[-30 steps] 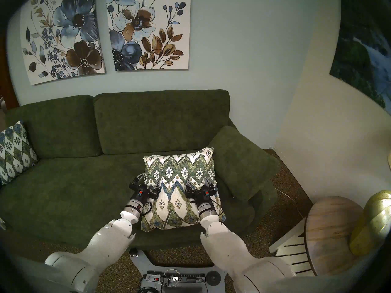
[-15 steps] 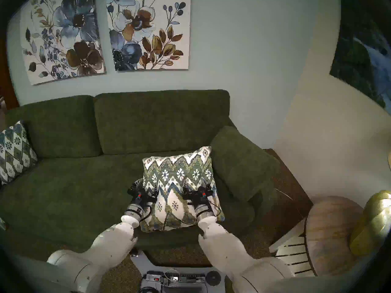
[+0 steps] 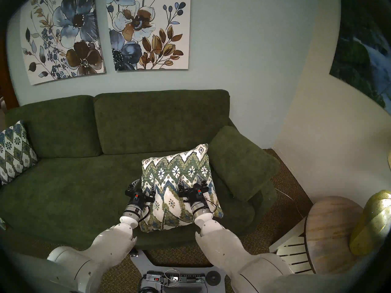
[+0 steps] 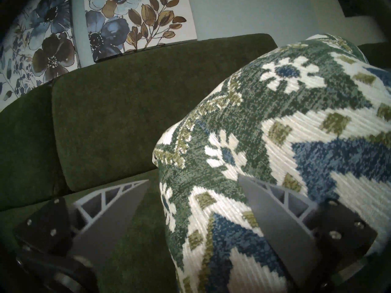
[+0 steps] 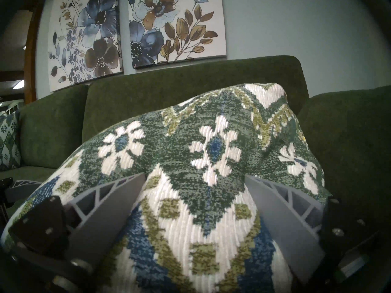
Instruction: Fluff a cushion
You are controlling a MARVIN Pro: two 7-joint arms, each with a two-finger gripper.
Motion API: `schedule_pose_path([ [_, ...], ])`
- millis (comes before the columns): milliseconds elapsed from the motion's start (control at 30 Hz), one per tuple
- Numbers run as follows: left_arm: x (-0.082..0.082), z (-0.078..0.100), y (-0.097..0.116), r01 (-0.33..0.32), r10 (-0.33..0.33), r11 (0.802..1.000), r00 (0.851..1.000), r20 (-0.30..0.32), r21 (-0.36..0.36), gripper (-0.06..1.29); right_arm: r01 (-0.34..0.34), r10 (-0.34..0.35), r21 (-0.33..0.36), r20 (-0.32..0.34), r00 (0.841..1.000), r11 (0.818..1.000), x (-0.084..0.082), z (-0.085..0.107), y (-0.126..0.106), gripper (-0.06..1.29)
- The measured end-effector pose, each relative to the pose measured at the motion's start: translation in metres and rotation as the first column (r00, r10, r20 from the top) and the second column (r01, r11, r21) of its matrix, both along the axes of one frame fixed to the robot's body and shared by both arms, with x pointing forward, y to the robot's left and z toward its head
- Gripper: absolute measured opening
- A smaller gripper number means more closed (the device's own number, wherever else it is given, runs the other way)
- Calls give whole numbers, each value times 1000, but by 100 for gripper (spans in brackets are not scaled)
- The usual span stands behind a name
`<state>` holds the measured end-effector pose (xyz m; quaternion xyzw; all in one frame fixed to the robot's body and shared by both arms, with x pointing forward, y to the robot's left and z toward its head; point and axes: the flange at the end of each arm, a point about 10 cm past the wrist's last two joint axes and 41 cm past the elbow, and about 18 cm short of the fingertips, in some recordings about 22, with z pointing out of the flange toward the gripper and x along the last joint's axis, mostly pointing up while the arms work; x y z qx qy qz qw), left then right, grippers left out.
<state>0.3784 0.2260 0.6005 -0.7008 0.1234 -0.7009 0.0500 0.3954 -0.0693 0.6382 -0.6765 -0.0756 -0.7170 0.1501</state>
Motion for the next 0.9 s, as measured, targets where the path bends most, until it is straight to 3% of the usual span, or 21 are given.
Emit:
schedule_pose_path([
  [167,13,23,2,16,-15,1000,993,114,-12,117,-21,15,50,126,992,999,22,38,17,121],
  [333,26,45,-2,45,-40,999,978,206,-19,118,-71,44,97,253,967,993,40,82,42,121],
  [633,42,77,3,61,-56,998,948,313,-8,118,-147,65,154,442,895,977,57,151,70,121],
  [900,47,102,23,31,-30,1000,921,387,4,118,-138,20,179,541,841,974,68,188,56,121],
])
